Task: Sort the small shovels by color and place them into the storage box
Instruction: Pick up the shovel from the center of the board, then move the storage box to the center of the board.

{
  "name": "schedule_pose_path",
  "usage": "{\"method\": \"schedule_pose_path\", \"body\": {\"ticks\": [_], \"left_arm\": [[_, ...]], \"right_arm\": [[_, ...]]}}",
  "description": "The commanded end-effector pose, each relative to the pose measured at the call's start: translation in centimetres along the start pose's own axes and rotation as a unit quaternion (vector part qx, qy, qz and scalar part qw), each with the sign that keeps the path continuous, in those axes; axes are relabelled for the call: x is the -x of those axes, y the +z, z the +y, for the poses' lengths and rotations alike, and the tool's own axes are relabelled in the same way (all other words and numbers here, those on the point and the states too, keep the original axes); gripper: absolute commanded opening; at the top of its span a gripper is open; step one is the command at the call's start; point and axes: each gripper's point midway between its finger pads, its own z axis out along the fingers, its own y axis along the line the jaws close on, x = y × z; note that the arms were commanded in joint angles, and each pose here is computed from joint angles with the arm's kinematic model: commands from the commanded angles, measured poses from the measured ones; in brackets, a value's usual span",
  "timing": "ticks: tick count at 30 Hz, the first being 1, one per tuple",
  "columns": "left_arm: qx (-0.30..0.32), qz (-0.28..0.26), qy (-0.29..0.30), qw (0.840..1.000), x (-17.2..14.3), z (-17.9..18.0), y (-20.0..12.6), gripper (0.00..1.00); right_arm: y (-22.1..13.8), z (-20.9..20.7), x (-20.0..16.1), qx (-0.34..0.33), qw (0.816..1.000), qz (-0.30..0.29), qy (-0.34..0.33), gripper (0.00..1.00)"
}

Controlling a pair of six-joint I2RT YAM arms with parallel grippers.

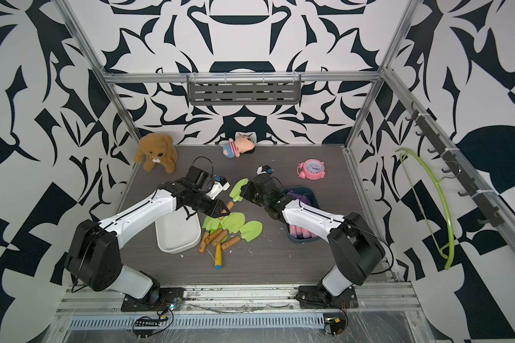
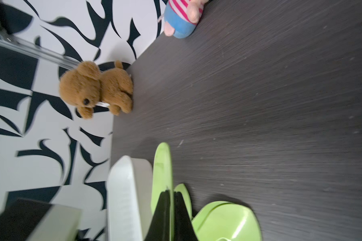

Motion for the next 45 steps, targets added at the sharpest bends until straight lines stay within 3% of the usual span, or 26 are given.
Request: {"method": "schedule_pose_path", "body": {"ticks": [1,5,9,13,18,21,29,38,45], "left_arm": [[-0.017,-0.011,0.011,1.000,0.2,-0.9,-0.7,0.08],[-0.012,-0.019,0.002,1.000,0.6,-0.2,-1.3,0.44],[0.023,-0.056,-0.056,0.997,1.5,3.4,-3.3,0.82],[0.097,-0.107,-0.167,0.975,1.5,10.3,-6.7,0.99],[0.142,-0.142,-0.323,0.925,-1.1,17.6,-9.2,0.99],[0.154,-0.130,-0.355,0.913,-2.4,19.5,-8.6,0.99],[0.119,-0.081,-0.352,0.925,-1.2,20.3,-6.0,0.99],[0.108,-0.016,-0.266,0.958,3.3,18.6,-1.1,0.99],[0.096,0.011,-0.226,0.969,5.7,16.8,1.9,1.00]], "right_arm": [[-0.8,2.1,1.2,0.026,0.999,-0.021,-0.022,0.00],[-1.8,1.7,1.4,0.008,0.999,-0.026,-0.046,0.00],[-3.7,0.1,2.0,-0.050,0.994,-0.033,-0.091,0.00],[-5.3,-1.9,1.9,-0.101,0.987,-0.030,-0.124,0.00],[-5.9,-3.1,1.4,-0.120,0.983,-0.023,-0.136,0.00],[-5.7,-3.4,1.2,-0.122,0.983,-0.020,-0.138,0.00],[-5.7,-4.0,0.8,-0.121,0.983,-0.018,-0.139,0.00],[-6.4,-4.9,0.4,-0.129,0.982,-0.019,-0.137,0.00],[-7.1,-5.4,0.4,-0.137,0.981,-0.024,-0.136,0.00]]}}
